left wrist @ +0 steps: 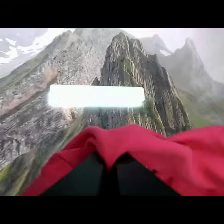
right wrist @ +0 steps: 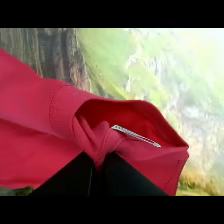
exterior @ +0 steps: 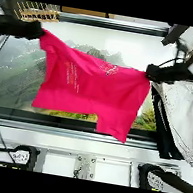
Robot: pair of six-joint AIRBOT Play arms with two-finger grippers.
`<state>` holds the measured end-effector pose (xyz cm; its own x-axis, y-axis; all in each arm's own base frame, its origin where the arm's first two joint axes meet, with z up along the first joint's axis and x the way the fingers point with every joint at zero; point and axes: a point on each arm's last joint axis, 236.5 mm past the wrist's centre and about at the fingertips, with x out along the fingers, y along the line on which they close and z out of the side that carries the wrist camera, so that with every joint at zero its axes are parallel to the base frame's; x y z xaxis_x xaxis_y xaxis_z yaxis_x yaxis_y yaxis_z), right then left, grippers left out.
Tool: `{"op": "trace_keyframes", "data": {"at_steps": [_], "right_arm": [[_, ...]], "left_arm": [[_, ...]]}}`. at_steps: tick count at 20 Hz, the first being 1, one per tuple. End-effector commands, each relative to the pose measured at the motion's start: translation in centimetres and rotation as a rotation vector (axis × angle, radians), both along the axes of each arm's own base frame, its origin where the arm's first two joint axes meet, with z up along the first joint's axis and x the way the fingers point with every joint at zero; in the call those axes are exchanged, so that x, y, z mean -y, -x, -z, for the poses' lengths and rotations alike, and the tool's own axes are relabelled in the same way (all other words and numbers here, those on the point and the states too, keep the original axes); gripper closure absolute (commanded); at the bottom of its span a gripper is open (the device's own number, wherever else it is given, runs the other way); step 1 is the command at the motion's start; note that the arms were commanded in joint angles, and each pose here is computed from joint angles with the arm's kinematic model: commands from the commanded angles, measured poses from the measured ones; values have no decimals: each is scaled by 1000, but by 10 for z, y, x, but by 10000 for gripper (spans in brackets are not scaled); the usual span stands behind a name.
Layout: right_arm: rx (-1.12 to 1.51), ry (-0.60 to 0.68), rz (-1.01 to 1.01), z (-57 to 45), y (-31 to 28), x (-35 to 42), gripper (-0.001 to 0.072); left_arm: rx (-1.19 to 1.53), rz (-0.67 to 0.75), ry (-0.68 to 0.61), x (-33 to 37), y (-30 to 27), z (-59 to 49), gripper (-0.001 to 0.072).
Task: Fold the clothes and pants, and hang the long-sleeved shirts on hangers.
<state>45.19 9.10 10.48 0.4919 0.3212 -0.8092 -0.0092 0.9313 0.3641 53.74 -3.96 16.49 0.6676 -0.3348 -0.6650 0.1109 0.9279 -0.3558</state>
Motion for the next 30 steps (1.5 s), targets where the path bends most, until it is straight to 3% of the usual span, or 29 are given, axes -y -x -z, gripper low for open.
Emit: {"op": "trace_keyframes", "data": {"at_steps": [1, 2, 3, 7, 13, 17, 22, 29, 30], "right_arm": [[117, -3, 67, 24, -58, 10, 434], [158, -3, 84, 16, -66, 15, 161], [180, 4, 93, 6, -67, 23, 103], [204, 56, 33, -30, -30, 38, 104], [134, 42, -24, -20, 57, 22, 104], [114, 23, -25, -10, 79, 19, 104], [116, -22, -24, -12, 79, 10, 104], [115, -28, -24, -12, 79, 10, 104], [116, -25, -24, -12, 79, 10, 104]], "left_arm": [[-102, 14, 42, 22, -40, 54, 87], [-124, -9, 62, 18, -41, 54, 17], [-149, -29, 76, 10, -38, 52, 36], [-254, -138, 98, -46, 8, 63, 37], [-559, -430, 222, -101, 158, 188, 36], [-653, -654, 306, -105, 238, 258, 36], [-623, -747, 389, -96, 240, 285, 36], [-572, -597, 329, -60, 174, 279, 38], [-563, -588, 326, -56, 166, 278, 129]]}}
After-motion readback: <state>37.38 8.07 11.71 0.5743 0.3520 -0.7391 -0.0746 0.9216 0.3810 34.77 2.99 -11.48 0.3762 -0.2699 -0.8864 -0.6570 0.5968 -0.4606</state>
